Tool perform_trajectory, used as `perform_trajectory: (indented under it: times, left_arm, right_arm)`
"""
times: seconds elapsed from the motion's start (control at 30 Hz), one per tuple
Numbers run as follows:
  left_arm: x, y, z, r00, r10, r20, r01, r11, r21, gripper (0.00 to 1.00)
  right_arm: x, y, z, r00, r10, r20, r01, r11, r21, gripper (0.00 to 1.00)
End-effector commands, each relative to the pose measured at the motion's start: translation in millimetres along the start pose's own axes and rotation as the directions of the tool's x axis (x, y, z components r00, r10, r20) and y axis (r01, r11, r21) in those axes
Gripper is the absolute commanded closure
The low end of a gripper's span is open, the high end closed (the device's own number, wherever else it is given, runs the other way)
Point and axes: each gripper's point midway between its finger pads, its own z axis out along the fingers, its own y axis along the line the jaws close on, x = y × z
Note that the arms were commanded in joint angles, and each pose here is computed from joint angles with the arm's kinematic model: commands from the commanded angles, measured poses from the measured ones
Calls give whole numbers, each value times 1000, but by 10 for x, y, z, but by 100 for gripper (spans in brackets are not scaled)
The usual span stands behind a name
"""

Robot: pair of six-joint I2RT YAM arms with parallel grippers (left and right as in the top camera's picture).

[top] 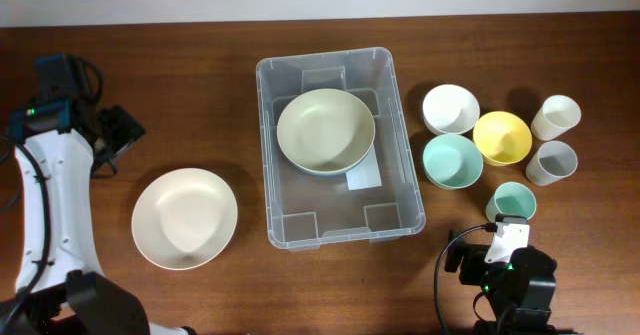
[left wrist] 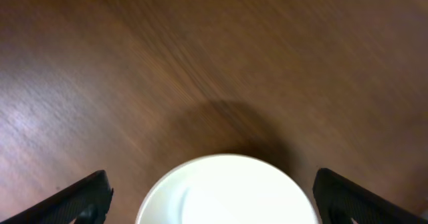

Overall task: Pack container
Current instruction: 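Move the left gripper to the front cream plate and grasp it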

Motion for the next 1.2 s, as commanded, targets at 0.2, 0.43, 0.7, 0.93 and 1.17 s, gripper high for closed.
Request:
perform_trajectory:
  times: [0.2,0.43,0.7,0.93,1.17]
  left_arm:
    - [617,310,724,987,65,-148,-77,994,-73,8]
    - [1110,410,827,951,74,-300,-99,993,-70,8]
    - [1392,448,926,928,74,-366,-101,993,-56,8]
    - [1551,488,1107,931,73,-359,-99,994,-53,16]
    - [1455,436,1178,949,72,-306,-87,996,-36,43]
  right_arm:
    - [-26,37,-11,1000,-16,10,17,1000,-17,1]
    - [-26,37,-11,1000,-16,10,17,1000,-17,1]
    - [-26,37,-11,1000,-16,10,17,1000,-17,1]
    - [-26,37,-11,1000,-16,10,17,1000,-17,1]
    - [-26,37,-11,1000,-16,10,17,1000,-17,1]
